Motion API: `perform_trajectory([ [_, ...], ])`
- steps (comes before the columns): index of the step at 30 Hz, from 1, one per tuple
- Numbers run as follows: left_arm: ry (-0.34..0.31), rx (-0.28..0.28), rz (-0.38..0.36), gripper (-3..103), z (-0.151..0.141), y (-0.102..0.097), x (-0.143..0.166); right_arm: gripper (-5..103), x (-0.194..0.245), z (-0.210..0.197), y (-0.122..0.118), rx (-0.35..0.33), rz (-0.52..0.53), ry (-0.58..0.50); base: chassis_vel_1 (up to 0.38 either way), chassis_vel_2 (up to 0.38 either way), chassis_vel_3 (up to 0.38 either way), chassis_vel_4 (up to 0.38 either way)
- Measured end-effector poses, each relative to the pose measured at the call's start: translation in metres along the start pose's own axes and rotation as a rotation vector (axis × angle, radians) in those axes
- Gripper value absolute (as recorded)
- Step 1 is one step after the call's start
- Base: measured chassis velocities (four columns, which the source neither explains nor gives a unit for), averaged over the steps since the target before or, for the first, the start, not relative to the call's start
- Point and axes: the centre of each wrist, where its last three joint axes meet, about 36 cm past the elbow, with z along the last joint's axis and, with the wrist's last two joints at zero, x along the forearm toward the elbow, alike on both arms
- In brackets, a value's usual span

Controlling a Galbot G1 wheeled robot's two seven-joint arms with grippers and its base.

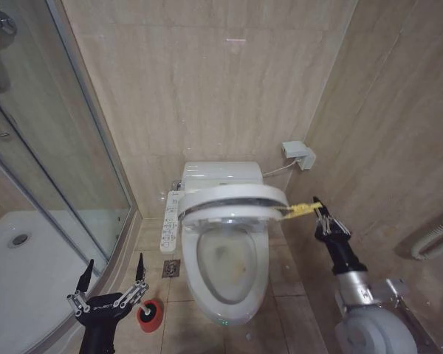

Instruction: Open the toilet lid, clean the toilet bowl with a toilet brush, close the toilet lid, and flush.

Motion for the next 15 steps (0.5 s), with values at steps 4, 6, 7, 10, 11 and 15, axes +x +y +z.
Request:
perform_trajectory([
  [4,0.0,0.0,0.0,100,0.0,0.0,0.0,0,-0.02,-0.004,0.009,-0.029,0.0,-0.034,0.0,0.0,0.0,0.0],
  [6,0.0,0.0,0.0,100,0.0,0.0,0.0,0,-0.025,-0.005,0.011,-0.033,-0.002,-0.041,0.0,0.0,0.0,0.0],
  [7,0.0,0.0,0.0,100,0.0,0.0,0.0,0,-0.034,-0.006,0.013,-0.037,-0.004,-0.051,0.0,0.0,0.0,0.0],
  [10,0.0,0.0,0.0,100,0.0,0.0,0.0,0,-0.058,-0.013,0.015,-0.033,-0.017,-0.082,0.0,0.0,0.0,0.0],
  [11,0.0,0.0,0.0,100,0.0,0.0,0.0,0,-0.066,-0.016,0.016,-0.034,-0.019,-0.092,0.0,0.0,0.0,0.0],
  [15,0.0,0.0,0.0,100,0.0,0.0,0.0,0,-0.086,-0.02,0.017,-0.039,-0.02,-0.114,0.0,0.0,0.0,0.0],
])
